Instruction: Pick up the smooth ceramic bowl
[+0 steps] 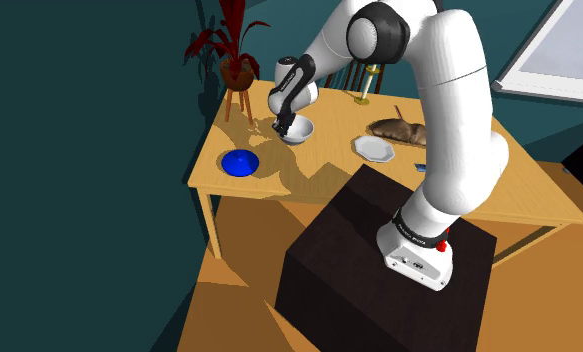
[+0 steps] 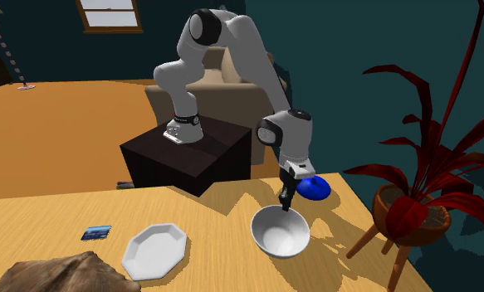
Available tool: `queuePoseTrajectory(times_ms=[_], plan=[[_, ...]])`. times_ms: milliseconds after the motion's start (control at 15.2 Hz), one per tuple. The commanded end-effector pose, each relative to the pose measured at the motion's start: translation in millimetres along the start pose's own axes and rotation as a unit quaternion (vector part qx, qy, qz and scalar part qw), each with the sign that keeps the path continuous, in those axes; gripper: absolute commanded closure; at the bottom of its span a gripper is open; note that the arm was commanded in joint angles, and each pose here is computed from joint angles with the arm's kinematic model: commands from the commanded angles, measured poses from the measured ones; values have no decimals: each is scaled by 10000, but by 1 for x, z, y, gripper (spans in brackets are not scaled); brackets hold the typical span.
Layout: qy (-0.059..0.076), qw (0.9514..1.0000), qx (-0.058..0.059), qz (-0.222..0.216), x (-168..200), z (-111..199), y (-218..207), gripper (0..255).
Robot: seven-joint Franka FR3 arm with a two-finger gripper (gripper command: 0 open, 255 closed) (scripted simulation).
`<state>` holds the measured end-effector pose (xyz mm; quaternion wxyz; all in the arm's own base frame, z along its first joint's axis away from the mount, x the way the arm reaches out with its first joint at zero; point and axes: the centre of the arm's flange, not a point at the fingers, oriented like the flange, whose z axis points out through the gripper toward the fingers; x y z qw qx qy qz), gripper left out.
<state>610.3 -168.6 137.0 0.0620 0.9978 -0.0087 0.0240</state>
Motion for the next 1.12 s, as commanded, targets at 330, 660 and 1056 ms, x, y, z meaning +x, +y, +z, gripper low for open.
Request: queuePoseTrajectory(times_ms=[330, 660, 1056], plan=[[-4, 10000, 0, 2, 2, -31, 4, 255], [-4, 10000, 0, 2, 3, -57, 7, 255], [-4, 10000, 0, 2, 4, -79, 10, 255]])
